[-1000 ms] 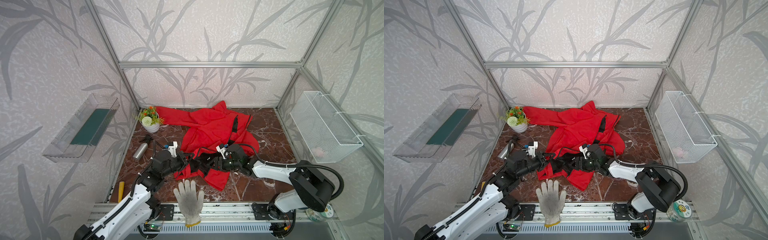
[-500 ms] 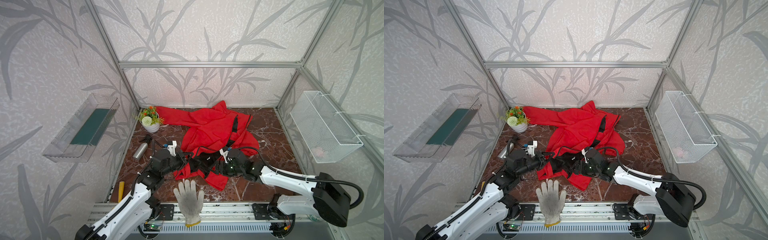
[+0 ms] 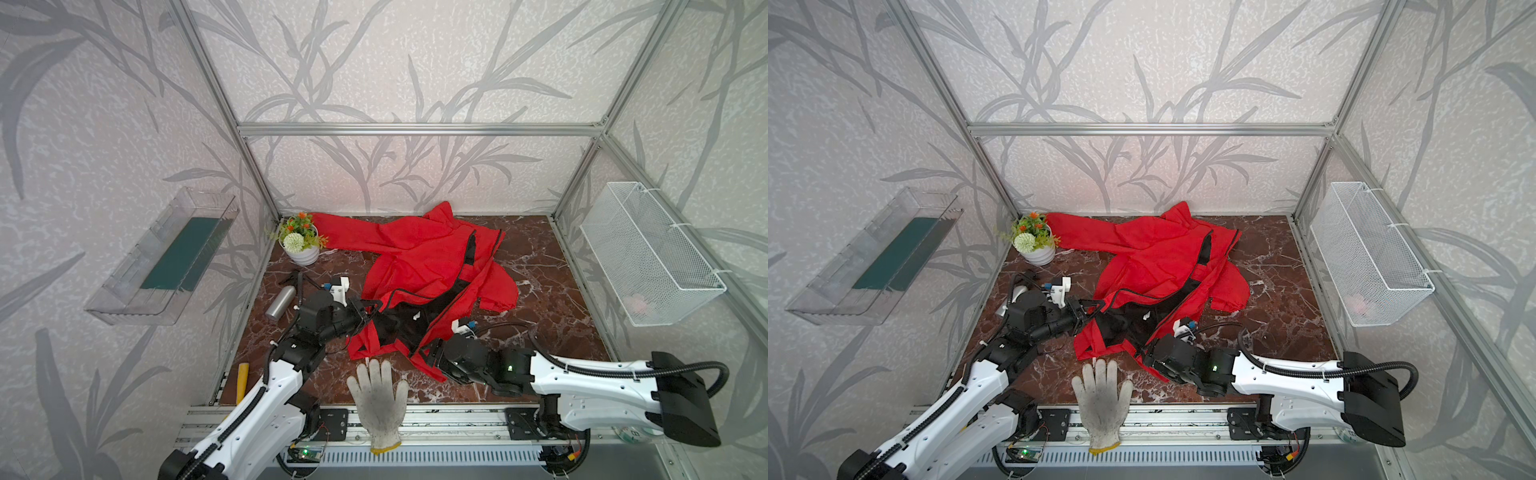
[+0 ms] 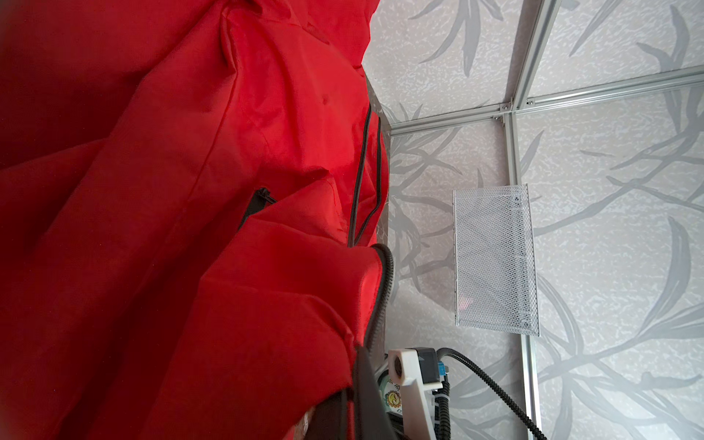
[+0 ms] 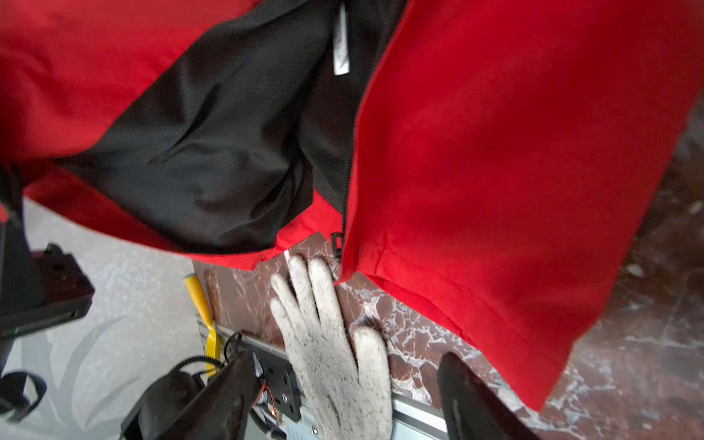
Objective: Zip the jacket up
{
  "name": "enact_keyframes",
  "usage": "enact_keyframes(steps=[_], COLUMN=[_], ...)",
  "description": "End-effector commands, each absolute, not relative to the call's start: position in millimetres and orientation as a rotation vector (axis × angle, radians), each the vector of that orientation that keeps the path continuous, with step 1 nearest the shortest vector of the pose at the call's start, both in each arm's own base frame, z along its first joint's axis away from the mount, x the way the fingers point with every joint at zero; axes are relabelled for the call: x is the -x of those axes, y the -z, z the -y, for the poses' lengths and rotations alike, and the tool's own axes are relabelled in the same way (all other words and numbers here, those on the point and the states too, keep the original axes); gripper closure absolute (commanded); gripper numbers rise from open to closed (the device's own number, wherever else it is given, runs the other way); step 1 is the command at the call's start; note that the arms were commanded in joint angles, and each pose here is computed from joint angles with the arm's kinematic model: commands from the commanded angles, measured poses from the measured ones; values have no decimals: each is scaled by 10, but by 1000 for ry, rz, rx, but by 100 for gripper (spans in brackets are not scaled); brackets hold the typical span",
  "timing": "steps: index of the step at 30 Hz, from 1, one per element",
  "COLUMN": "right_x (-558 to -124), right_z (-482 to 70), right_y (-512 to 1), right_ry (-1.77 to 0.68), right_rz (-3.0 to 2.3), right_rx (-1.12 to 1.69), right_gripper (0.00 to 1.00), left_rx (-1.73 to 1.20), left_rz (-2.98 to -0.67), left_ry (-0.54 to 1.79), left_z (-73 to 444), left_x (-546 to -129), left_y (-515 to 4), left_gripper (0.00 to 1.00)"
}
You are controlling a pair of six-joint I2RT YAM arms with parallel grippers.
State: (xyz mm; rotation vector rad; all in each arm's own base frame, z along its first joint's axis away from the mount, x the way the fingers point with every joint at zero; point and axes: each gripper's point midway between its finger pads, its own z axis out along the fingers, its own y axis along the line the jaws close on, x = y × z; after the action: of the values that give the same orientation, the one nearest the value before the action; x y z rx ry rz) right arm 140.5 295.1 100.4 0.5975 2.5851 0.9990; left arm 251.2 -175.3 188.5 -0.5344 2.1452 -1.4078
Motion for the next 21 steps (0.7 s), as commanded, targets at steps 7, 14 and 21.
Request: enact_keyframes(steps=[7, 14, 21], right_x=[-1469, -1348, -1257], right_z=[-2983, -2926, -2982], right_y=[-898, -840, -733], right_ry=[-932, -851, -864], right_rz=[-2464, -2480, -2461], right_rx=[-935, -1047, -1113], right_gripper=[19, 17, 17], left_rx=[487, 507, 513], left_rz=[-2125, -2126, -2127], left_ry=[1466, 1464, 1467], left_z=[1788, 1769, 1769], left_x=[-2487, -2503, -2526], left_y=[-1991, -1922, -1893], left_gripper=[100, 100, 100])
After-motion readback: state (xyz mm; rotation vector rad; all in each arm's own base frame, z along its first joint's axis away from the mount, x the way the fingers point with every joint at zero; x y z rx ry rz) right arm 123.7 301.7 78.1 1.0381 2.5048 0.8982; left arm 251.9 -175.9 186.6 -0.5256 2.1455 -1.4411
